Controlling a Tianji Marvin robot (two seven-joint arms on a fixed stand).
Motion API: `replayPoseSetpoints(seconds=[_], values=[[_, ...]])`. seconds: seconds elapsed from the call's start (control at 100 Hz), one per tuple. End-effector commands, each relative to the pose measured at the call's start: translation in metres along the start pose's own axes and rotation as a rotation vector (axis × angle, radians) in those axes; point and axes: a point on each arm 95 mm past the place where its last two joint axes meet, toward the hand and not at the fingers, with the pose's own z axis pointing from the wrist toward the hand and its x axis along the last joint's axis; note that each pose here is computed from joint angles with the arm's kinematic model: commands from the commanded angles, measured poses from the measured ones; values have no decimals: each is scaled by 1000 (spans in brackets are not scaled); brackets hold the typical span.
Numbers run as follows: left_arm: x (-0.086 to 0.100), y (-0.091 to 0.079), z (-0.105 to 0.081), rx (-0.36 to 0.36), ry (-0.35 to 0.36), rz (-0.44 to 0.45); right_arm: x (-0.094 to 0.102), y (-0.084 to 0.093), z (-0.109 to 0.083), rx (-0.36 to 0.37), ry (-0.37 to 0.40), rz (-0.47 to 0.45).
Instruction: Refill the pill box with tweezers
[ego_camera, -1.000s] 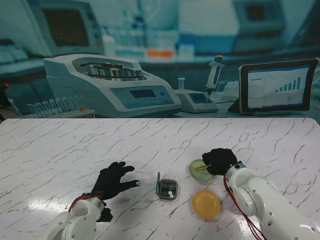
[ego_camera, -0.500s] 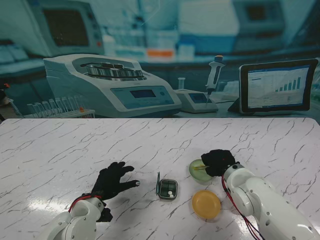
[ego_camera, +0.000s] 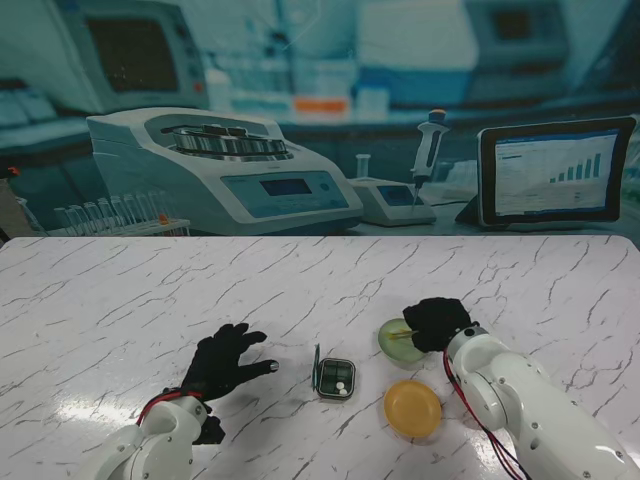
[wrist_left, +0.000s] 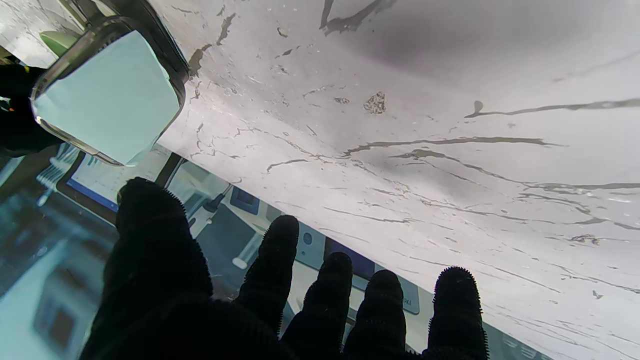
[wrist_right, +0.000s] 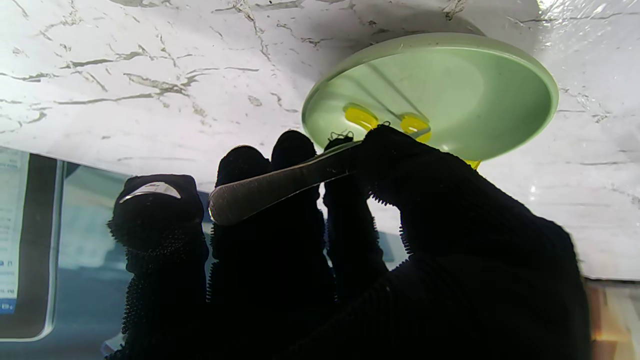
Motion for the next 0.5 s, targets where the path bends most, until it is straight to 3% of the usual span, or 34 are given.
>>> replayPoseSetpoints(seconds=[0.0, 0.49], values=[[3, 6, -2, -16, 24, -14, 4, -3, 0, 4, 9, 0], [2, 7, -2, -4, 23, -18, 5, -4, 0, 3, 5, -14]])
